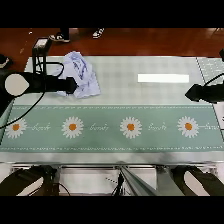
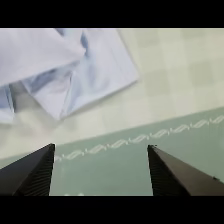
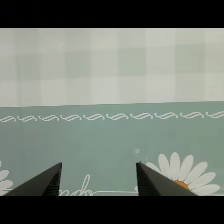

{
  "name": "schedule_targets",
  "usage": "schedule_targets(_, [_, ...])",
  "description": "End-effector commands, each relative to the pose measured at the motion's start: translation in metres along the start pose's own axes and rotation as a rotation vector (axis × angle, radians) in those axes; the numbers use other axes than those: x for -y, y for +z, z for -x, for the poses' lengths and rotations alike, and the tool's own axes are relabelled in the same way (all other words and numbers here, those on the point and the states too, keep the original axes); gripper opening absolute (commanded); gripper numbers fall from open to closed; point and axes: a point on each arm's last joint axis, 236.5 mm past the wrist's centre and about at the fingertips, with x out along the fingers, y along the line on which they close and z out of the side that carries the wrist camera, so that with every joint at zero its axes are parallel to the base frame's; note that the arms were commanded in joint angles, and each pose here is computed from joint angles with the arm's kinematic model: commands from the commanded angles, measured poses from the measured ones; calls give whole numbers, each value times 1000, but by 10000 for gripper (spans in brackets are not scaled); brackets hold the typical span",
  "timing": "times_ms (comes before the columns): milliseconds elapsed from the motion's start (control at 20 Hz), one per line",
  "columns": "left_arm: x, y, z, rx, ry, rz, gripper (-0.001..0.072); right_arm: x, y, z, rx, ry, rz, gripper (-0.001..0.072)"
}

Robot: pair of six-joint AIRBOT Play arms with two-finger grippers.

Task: Fold the shirts.

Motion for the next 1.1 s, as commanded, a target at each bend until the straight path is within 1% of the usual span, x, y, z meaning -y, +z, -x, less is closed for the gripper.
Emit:
schedule_targets(0, [-13, 34, 2, 142, 61, -94, 720, 0, -1, 0, -3, 1, 1, 555])
schedule_targets(50, [-23, 49, 3, 200, 110, -155, 720, 0, -1, 0, -3, 1, 1, 555])
schedule_targets(100, [-31, 63, 3, 251, 140, -182, 720, 0, -1, 0, -3, 1, 1, 555])
schedule_targets(200, [-52, 78, -7, 304, 166, -133, 720, 0, -1, 0, -3, 1, 1, 555])
schedule_targets(450, [-106, 62, -71, 183, 203, 19, 720, -1, -1, 0, -3, 1, 1, 554])
schedule_targets(700, [-124, 44, -137, 76, 143, 221, 720, 0, 2, 0, 9, -1, 1, 554])
schedule_targets(1050, [-139, 11, -193, -35, 153, 252, 720, 0, 6, 0, 26, -2, 1, 554])
